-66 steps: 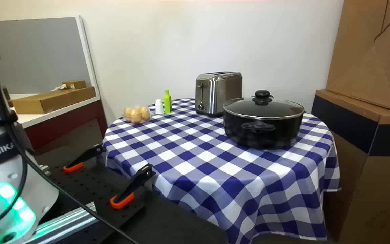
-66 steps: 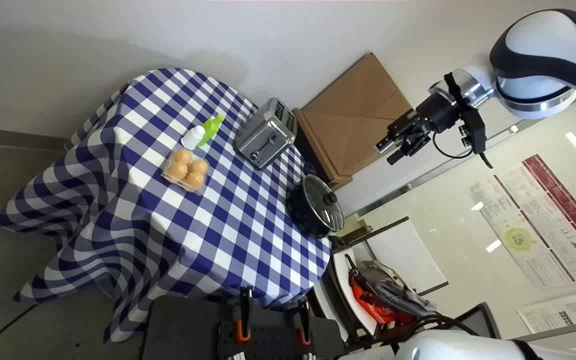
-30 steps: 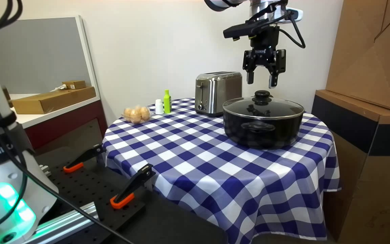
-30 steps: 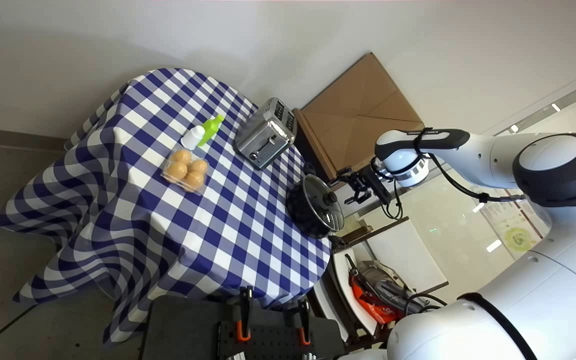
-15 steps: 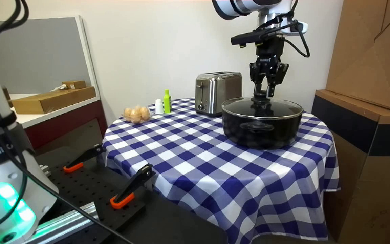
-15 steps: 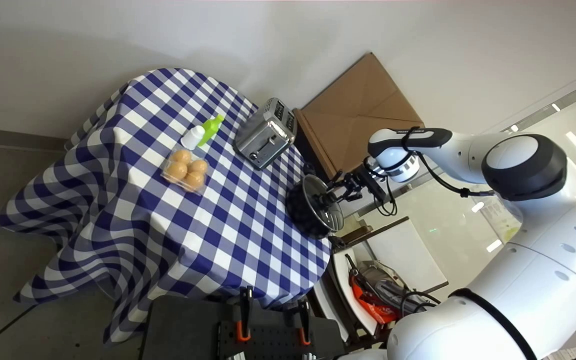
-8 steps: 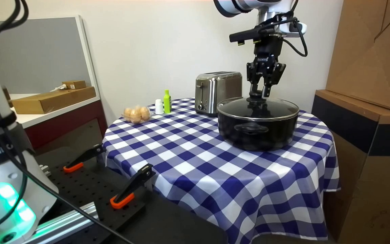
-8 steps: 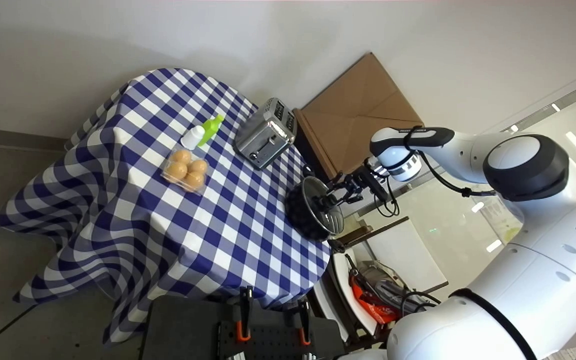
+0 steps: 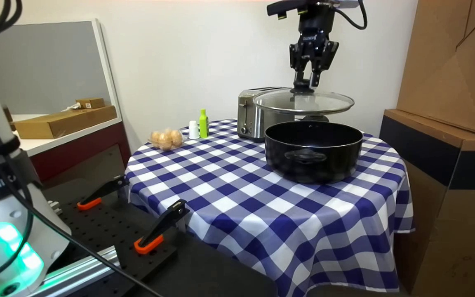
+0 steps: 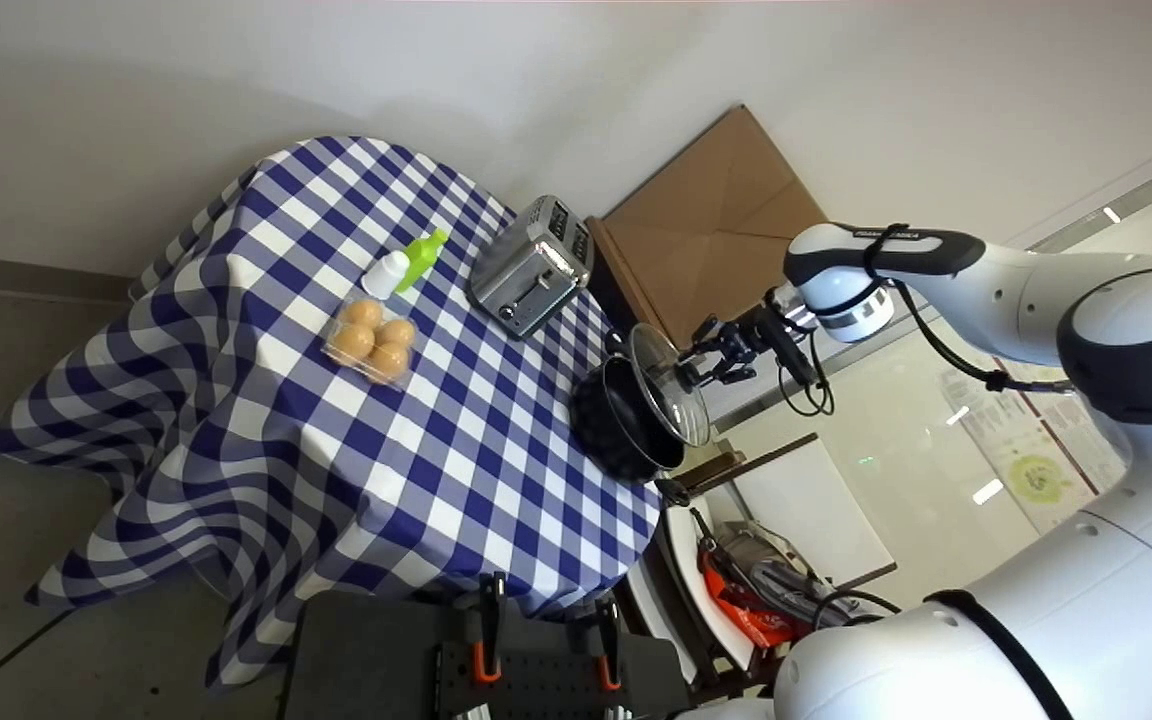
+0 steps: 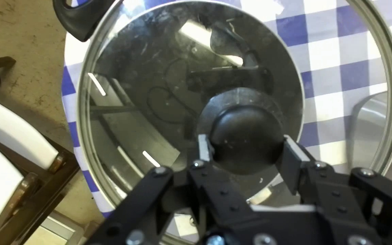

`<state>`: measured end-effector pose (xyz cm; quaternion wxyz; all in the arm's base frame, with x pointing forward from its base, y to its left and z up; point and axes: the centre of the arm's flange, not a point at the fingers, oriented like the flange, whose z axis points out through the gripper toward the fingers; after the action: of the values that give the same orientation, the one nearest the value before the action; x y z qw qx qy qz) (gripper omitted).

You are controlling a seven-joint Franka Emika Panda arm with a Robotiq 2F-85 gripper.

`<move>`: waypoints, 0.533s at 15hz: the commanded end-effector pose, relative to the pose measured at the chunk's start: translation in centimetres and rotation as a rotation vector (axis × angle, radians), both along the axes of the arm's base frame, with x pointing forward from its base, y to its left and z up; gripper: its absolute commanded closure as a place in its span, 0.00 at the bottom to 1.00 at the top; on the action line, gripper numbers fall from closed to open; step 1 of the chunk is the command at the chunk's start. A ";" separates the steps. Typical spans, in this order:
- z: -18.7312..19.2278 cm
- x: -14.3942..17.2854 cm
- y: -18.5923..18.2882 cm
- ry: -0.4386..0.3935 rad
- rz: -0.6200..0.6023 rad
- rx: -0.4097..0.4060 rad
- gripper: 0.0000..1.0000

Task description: Put the lid on the table

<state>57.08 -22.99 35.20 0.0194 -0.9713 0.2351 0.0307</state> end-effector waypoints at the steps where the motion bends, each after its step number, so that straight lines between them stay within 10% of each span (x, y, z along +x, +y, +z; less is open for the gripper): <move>1: 3.9 -2.1 5.4 -0.024 0.130 0.020 0.76; 8: 2.3 -1.2 20.1 0.054 0.431 0.029 0.76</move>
<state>56.56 -7.41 37.45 0.0310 -0.9955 0.0761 0.0468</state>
